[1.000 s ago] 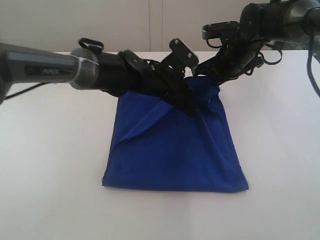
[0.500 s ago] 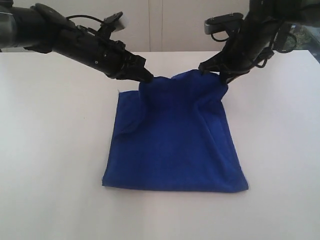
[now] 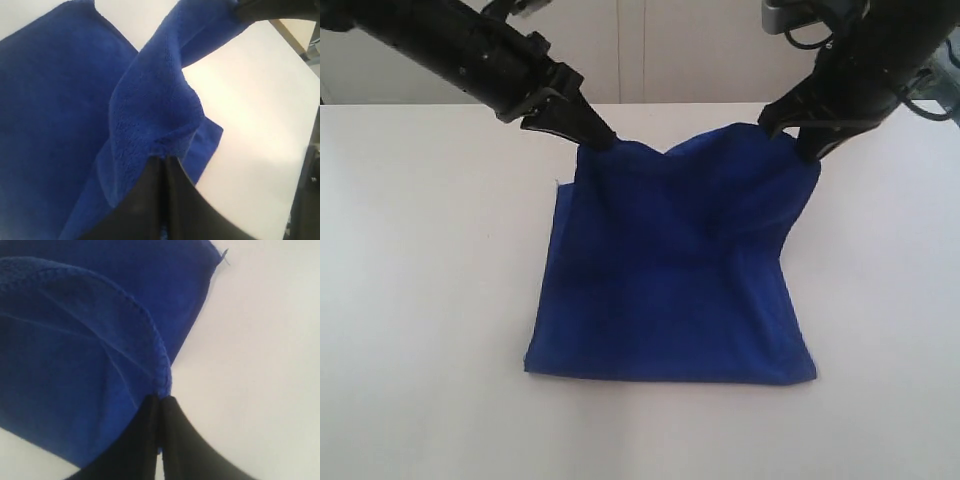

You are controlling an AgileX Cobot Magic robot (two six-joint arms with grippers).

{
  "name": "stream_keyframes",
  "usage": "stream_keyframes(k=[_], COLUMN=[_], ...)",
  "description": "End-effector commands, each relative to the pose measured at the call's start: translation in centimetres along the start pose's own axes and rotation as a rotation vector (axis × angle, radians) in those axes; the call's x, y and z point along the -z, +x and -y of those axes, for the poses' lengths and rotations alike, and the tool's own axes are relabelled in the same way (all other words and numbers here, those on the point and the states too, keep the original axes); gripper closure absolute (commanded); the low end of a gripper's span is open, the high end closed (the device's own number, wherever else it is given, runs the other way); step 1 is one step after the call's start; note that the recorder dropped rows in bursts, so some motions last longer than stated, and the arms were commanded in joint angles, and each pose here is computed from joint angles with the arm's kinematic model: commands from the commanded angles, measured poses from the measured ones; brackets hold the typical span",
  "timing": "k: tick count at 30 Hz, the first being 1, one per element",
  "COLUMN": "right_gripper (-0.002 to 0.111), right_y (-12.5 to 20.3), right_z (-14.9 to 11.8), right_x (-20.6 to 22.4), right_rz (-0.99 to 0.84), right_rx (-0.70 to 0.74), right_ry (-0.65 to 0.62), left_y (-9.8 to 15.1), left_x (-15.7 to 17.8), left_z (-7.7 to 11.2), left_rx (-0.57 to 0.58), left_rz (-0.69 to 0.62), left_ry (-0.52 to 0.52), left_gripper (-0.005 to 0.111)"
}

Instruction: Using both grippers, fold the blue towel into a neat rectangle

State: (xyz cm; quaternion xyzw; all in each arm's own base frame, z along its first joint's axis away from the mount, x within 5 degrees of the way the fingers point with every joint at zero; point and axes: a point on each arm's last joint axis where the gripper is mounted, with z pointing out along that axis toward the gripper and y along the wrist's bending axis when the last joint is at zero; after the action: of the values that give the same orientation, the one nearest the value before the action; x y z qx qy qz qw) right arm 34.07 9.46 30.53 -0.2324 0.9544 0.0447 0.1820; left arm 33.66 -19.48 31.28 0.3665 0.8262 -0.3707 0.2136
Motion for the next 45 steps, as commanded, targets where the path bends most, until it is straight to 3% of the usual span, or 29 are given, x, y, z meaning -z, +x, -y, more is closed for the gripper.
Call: stream_keyframes(k=[1, 11, 14, 16, 22, 26, 29, 33, 38, 45], right_gripper=[0.108, 0.108, 0.108, 0.108, 0.108, 0.108, 0.108, 0.108, 0.108, 0.108], right_y=[2.5, 9.8, 12.6, 13.2, 14.8, 15.1, 13.8, 12.9, 11.9, 8.1], right_z=[-1.7, -6.1, -7.5, -7.8, -8.2, -8.2, -7.7, -7.4, -6.5, -6.0], right_x=[2.9, 10.9, 14.9, 15.5, 13.5, 12.8, 13.1, 13.3, 11.9, 7.2], right_rz=[0.019, 0.124, 0.264, 0.291, 0.228, 0.202, 0.346, 0.438, 0.398, 0.367], right_rx=[0.041, 0.155, 0.198, 0.204, 0.185, 0.202, 0.203, 0.202, 0.196, 0.184], right_ry=[-0.034, -0.093, -0.115, -0.128, -0.18, -0.18, -0.111, -0.062, 0.017, 0.021], left_y=[1.3, 6.2, 8.7, 9.5, 11.8, 11.5, 10.4, 9.9, 9.6, 9.2], left_x=[2.0, 6.4, 8.6, 8.9, 8.4, 8.1, 8.2, 8.2, 7.6, 5.5], left_z=[3.6, 13.0, 16.8, 17.3, 17.1, 16.7, 16.0, 15.5, 14.2, 11.1], left_rx=[-0.02, -0.079, -0.086, -0.074, 0.019, 0.016, -0.017, -0.028, -0.005, -0.001], left_rz=[-0.043, -0.031, -0.004, -0.004, -0.023, 0.029, 0.155, 0.205, 0.206, 0.2], left_ry=[0.036, 0.114, 0.143, 0.148, 0.156, 0.129, 0.054, -0.004, -0.092, -0.224], left_gripper=[0.107, 0.107, 0.107, 0.107, 0.107, 0.107, 0.107, 0.107, 0.107, 0.107])
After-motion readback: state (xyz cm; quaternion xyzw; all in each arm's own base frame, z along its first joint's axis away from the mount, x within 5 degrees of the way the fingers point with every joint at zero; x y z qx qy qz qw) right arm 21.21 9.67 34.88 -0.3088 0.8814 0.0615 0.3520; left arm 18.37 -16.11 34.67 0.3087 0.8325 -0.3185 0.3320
